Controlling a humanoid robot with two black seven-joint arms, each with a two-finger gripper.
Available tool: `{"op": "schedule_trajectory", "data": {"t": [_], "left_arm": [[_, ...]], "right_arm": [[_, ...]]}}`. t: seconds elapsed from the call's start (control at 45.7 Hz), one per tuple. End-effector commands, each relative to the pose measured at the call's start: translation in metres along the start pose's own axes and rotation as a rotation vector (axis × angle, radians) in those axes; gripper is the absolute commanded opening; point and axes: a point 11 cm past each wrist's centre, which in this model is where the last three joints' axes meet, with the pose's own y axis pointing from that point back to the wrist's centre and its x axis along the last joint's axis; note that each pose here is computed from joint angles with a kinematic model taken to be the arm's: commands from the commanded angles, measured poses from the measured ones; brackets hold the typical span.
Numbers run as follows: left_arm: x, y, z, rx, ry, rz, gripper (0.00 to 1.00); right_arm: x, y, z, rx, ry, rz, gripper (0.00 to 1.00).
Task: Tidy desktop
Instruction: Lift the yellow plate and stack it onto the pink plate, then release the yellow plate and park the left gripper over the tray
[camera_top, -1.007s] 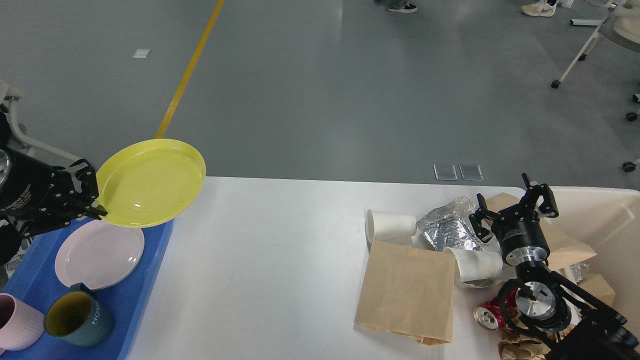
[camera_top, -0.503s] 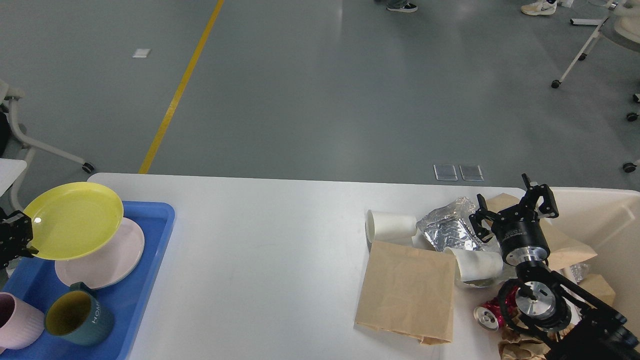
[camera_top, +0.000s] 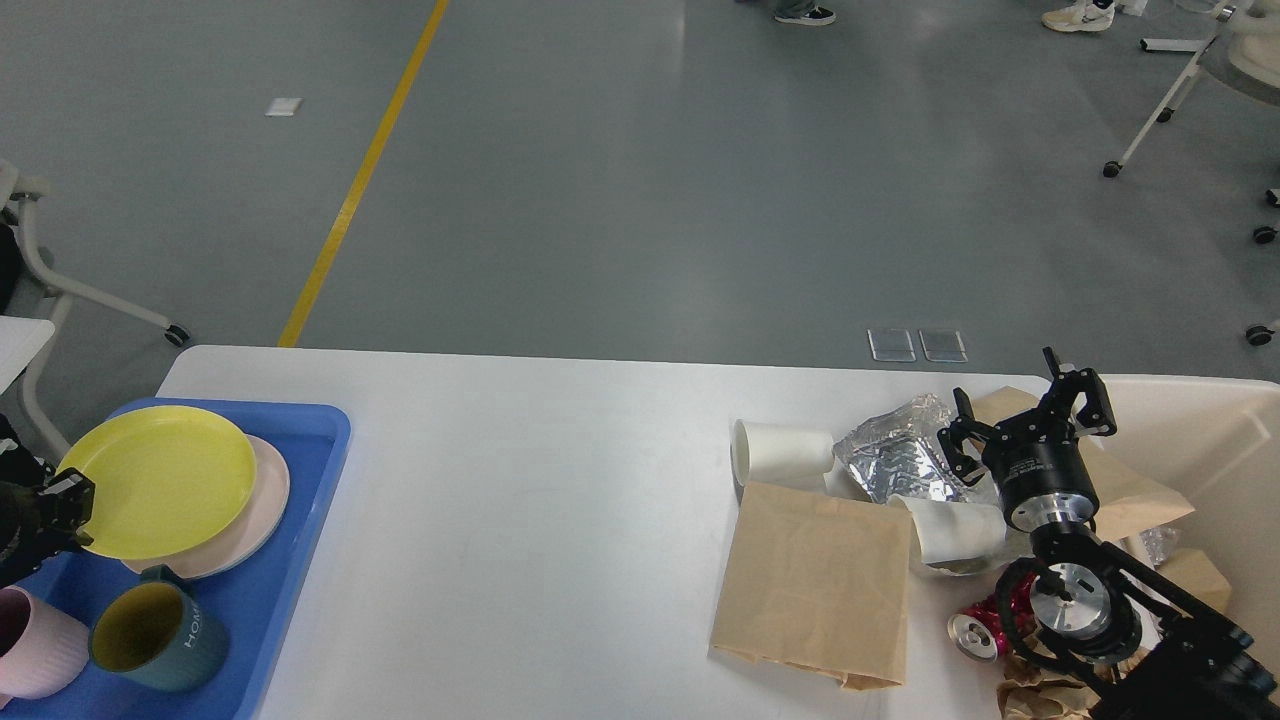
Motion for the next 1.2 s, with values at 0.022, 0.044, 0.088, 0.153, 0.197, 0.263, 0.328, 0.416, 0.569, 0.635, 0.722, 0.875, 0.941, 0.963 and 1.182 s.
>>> {"op": "schedule_trajectory", "data": {"t": [0.022,0.044,0.088,0.153,0.197,0.263,0.328,0.416,0.569,0.635,0.722,0.875,0.941,0.963,1.182], "left_arm": [[-0.012,-0.009,0.003,0.002,-0.012,-0.010,0.00],[-0.013,-0.009,0.004,-0.001,-0.011,-0.012,0.00],[-0.013,-0.009,0.006,-0.010,-0.005,-0.015,0.00],[-0.014,-0.009,0.009,-0.019,0.000,-0.019,0.00],[-0.014,-0.009,0.009,-0.021,0.003,-0.022,0.00],[-0.014,-0.009,0.009,-0.022,0.003,-0.017,0.05],[-0.013,-0.009,0.009,-0.024,0.004,-0.013,0.27],[-0.012,-0.008,0.008,-0.026,0.007,-0.010,0.62],[-0.011,-0.008,0.009,-0.028,0.008,-0.010,0.82],[-0.013,-0.008,0.011,-0.032,0.009,-0.016,0.86],[-0.012,-0.005,0.013,-0.041,0.014,-0.025,0.89],[-0.002,0.007,0.040,-0.114,0.026,-0.011,0.95],[0.006,0.017,0.057,-0.160,0.038,0.002,0.95],[0.010,0.021,0.060,-0.178,0.050,0.010,0.96],[0.057,0.077,0.102,-0.563,0.371,0.016,0.96]], "right_arm": [[0.000,0.000,0.000,0.000,0.000,0.000,1.00],[0.000,0.000,-0.001,0.001,0.001,-0.001,1.00],[0.000,0.000,0.000,0.000,0.000,0.000,1.00],[0.000,0.000,0.000,0.000,0.000,0.000,1.00],[0.000,0.000,-0.001,0.001,0.001,0.001,1.00],[0.000,0.000,0.000,0.000,-0.001,-0.001,1.00],[0.000,0.000,0.000,0.000,0.000,0.000,1.00],[0.000,0.000,-0.001,0.001,0.001,-0.001,1.00],[0.000,0.000,0.000,0.000,0.000,0.000,1.00],[0.000,0.000,0.000,0.000,0.000,0.000,1.00],[0.000,0.000,-0.001,0.001,0.001,-0.001,1.00],[0.000,0.000,0.000,0.000,-0.001,-0.001,1.00],[0.000,0.000,0.000,0.000,0.000,0.000,1.00],[0.000,0.000,0.000,0.000,-0.001,-0.001,1.00],[0.000,0.000,0.000,0.000,0.000,0.000,1.00]]}}
